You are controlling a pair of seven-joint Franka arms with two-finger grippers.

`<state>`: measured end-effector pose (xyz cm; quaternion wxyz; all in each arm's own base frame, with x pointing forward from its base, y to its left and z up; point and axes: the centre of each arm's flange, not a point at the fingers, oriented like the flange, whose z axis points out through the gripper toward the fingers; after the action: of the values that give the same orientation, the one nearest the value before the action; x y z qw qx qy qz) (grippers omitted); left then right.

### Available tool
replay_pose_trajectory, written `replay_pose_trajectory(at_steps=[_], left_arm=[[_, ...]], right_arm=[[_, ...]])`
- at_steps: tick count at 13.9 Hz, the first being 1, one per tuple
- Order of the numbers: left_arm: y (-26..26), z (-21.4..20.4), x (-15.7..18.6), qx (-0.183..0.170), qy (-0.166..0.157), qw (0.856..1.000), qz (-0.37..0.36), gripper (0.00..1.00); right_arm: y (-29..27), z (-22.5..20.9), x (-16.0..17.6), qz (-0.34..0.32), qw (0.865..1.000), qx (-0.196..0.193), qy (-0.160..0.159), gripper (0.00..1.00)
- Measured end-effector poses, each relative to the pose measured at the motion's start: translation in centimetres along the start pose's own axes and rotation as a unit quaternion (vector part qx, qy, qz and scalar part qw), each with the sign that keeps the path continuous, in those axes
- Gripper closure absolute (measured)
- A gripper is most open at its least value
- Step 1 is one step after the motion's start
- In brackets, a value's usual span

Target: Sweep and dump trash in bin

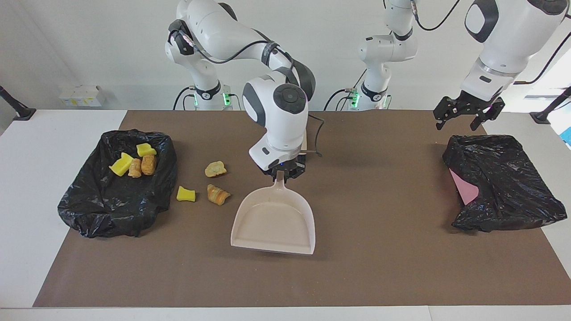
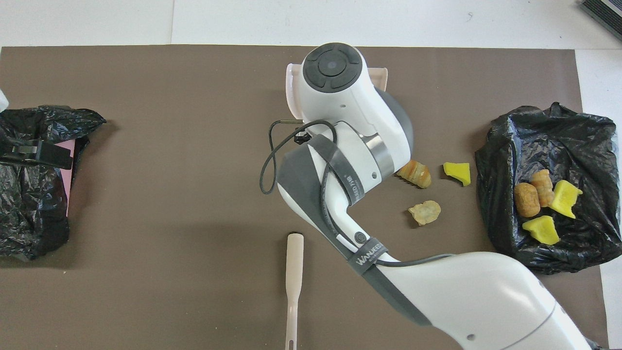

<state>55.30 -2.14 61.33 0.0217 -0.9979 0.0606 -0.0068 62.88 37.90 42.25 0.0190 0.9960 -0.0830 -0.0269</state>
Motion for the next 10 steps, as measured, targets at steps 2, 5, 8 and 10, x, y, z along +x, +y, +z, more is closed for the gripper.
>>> replay_pose_trajectory(at_steps=[2,5,8,10], left_arm=[[-0.1,0.0,0.0,0.000,0.000,1.000,-0.001,0.00],[-0.1,0.0,0.1,0.000,0.002,1.000,-0.001,0.00],[0.0,0.0,0.1,0.000,0.005,1.000,0.000,0.00],[0.3,0.0,0.2,-0.002,0.005,1.000,0.002,0.00]], right_arm=[[-1.6,1.9,-0.2,0.006,1.000,0.024,-0.012,0.68],[-3.2,4.5,-0.4,0.000,0.999,0.033,-0.016,0.68],[-5.0,7.3,-1.2,-0.007,0.999,0.033,-0.026,0.68],[-5.3,7.8,-1.5,-0.003,0.998,0.041,-0.040,0.68]])
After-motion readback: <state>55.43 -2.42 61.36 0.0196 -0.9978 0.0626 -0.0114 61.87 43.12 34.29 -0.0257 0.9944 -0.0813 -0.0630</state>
